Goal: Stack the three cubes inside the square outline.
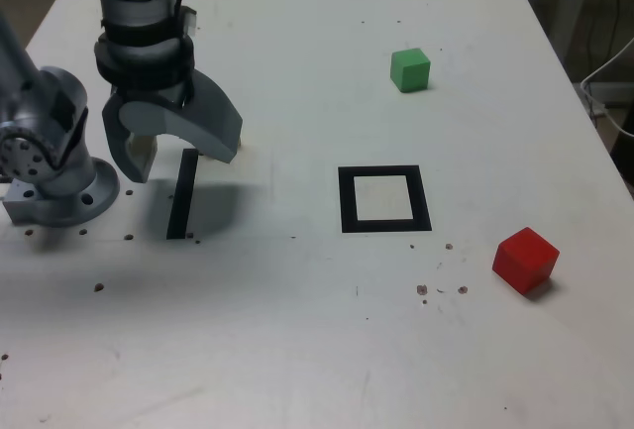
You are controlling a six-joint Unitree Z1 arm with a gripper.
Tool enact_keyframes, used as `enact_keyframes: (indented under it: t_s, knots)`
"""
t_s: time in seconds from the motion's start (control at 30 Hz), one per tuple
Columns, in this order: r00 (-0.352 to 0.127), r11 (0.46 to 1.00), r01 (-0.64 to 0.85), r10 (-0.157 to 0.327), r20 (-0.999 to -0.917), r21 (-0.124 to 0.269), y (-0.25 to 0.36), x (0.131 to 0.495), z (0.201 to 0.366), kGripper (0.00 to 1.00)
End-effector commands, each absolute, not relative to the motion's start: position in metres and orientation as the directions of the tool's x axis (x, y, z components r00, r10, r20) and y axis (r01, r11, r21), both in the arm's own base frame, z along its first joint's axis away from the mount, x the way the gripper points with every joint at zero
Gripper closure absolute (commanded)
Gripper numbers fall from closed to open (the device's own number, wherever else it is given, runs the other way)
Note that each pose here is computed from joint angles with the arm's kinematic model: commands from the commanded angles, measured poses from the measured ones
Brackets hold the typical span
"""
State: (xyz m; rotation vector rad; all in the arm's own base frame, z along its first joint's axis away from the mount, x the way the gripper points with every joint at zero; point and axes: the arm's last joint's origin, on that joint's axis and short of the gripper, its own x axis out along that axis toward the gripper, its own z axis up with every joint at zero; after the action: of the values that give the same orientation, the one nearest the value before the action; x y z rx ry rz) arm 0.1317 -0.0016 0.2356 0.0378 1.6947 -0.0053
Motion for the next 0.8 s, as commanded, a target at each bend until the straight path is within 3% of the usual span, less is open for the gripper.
enact_keyframes:
  t_s: [0.0,0.23,0.47,0.6,0.77]
  knots:
    - [-0.119,0.999,0.029,0.024,-0.9927,0.021,-0.002,0.132,0.236,0.01]
    - [-0.121,0.999,0.029,0.024,-0.9923,0.021,-0.002,0.133,0.236,0.01]
    - [-0.026,0.998,0.027,0.051,-0.9984,0.050,-0.001,0.146,0.241,0.01]
    - [-0.036,1.000,0.027,0.015,-0.9992,0.014,-0.003,0.150,0.245,0.01]
    - [-0.081,0.999,0.024,-0.038,-0.9960,-0.040,-0.006,0.166,0.257,0.00]
